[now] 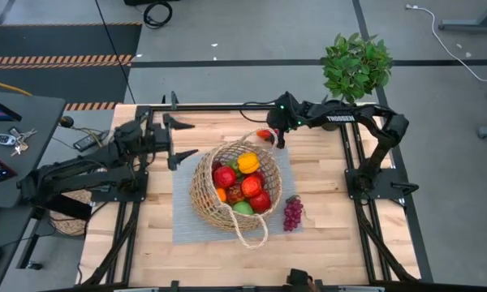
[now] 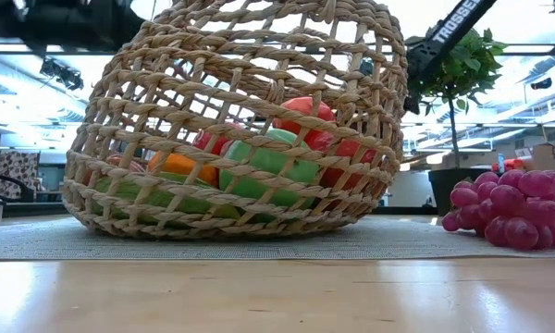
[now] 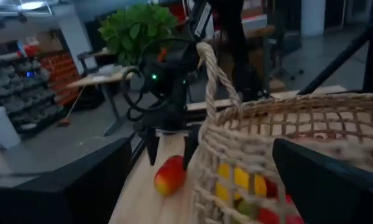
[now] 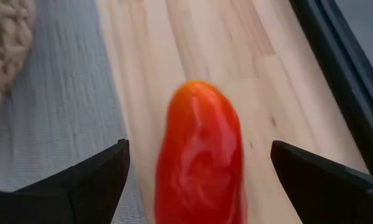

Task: Build produce basket
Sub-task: Put the red mango into the mesh basket

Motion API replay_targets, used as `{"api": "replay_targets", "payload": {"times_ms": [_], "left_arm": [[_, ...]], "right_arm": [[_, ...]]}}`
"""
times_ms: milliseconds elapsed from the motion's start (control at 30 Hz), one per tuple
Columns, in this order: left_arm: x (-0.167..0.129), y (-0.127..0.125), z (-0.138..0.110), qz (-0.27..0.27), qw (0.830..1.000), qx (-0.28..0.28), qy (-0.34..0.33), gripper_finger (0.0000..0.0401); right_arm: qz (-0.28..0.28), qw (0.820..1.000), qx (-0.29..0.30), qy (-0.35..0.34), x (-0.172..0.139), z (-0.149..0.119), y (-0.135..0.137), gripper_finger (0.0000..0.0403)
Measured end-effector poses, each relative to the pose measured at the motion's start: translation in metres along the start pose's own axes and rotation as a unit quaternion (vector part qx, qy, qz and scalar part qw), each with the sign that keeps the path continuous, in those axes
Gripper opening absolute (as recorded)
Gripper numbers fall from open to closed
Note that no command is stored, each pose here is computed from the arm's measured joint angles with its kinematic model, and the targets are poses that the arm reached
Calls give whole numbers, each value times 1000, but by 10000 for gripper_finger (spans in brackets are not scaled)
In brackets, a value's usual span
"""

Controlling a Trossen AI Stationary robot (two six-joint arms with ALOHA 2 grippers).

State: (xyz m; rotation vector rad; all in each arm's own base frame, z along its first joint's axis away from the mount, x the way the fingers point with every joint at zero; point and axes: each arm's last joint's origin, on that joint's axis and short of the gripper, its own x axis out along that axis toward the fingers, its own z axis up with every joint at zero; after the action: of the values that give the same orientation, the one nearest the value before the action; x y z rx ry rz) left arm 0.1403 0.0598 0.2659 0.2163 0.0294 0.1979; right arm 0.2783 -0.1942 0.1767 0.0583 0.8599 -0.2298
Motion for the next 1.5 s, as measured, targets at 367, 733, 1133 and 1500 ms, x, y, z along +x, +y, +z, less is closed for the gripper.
{"api": "replay_targets", "payload": {"times_ms": [367, 733, 1133, 1500], "left_arm": [[-19, -15, -58, 57, 995, -44, -64, 398], [-19, -15, -61, 58, 995, -52, -55, 398], [-19, -15, -61, 58, 995, -52, -55, 398], [-19, -15, -61, 58, 995, -51, -55, 398]], "right_arm": [[-14, 1000, 10, 15, 6, -18, 2, 368], [-13, 1000, 18, 19, 7, -24, 2, 275], [-49, 997, 56, 20, -14, -17, 3, 223], [-72, 991, 65, -97, -106, 12, 33, 227]]}}
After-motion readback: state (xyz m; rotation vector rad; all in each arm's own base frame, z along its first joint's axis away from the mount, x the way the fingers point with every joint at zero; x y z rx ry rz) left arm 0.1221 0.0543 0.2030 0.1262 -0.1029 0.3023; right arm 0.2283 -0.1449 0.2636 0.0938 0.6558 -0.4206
